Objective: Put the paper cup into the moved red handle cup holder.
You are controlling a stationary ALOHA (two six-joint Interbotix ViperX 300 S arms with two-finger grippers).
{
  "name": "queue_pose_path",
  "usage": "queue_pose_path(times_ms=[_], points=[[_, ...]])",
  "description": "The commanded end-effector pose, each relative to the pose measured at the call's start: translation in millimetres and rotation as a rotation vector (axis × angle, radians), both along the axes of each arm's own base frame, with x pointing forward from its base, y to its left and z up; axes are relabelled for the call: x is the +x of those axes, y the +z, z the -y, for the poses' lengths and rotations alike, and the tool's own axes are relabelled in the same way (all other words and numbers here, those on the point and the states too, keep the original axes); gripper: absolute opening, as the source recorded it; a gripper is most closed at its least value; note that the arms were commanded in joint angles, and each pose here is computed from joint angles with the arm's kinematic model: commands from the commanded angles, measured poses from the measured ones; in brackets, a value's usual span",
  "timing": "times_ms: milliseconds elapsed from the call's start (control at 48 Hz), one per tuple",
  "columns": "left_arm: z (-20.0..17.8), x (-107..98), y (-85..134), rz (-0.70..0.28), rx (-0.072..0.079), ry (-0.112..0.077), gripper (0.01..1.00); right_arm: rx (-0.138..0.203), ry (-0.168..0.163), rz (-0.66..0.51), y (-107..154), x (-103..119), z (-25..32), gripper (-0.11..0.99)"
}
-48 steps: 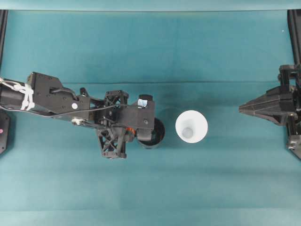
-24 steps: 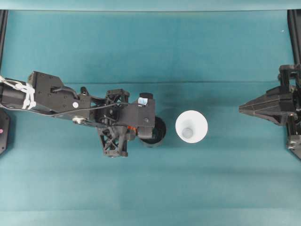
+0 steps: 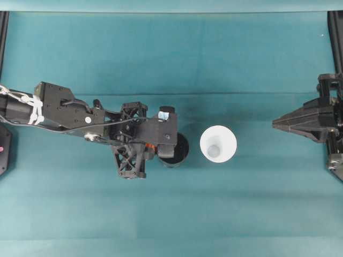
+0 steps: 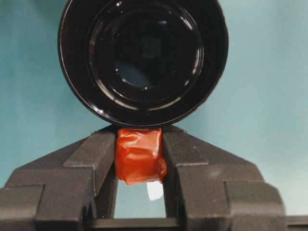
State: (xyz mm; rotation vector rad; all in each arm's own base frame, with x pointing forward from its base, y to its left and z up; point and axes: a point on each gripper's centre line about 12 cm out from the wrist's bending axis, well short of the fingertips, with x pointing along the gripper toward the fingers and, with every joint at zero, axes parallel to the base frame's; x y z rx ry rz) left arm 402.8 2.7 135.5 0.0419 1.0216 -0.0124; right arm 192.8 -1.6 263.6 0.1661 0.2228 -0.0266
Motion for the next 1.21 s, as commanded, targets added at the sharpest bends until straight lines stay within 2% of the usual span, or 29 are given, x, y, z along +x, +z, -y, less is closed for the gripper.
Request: queue_pose_path(times_ms=[0,188,208,292,375,438,542,625,813,1021,1188], points=[[-0.1,1.3,1.8,0.009,0.002,-0.002,0.279,0.010,-0.004,0.017,7.2,2.7,0.3,-0.11],[-0.7,2.4,2.5,0.011,0.000,0.003,0.287,0.010,-0.002,0.018,7.5,2.5,0.0,-0.11],[-0.1,2.5,1.9,0.009,-0.003,0.006,0.318,0.010,-0.004,0.017,6.9,2.4,0.3,-0.11],[-0.7,3.5,2.8,0.017,-0.008,0.015,0.575,0.012,-0.004,0.017,6.9,2.4,0.3,-0.11],[-0.1,3.1,2.3,0.015,-0.008,0.013,0.826,0.012,-0.004,0.017,6.9,2.4,0.3,-0.11],[-0.7,2.4,2.1,0.015,-0.007,0.013,0.932,0.012,-0.004,0.019,7.5,2.5,0.3,-0.11],[-0.7,1.9,2.8,0.017,-0.005,0.011,0.867,0.012,-0.004,0.017,6.9,2.4,0.3,-0.11],[-0.7,1.2,5.6,0.018,-0.004,0.008,0.884,0.012,-0.004,0.015,7.2,2.4,0.3,-0.11],[-0.1,-6.3,34.9,0.074,-0.002,0.006,0.894,0.012,-0.004,0.002,5.6,2.0,0.3,-0.11],[0.4,-31.9,74.8,0.137,-0.001,0.004,0.894,0.011,-0.003,-0.001,4.8,1.9,0.3,-0.11],[2.2,-56.8,94.6,0.186,-0.003,0.002,0.894,0.014,-0.004,-0.015,3.7,1.6,0.2,-0.11]])
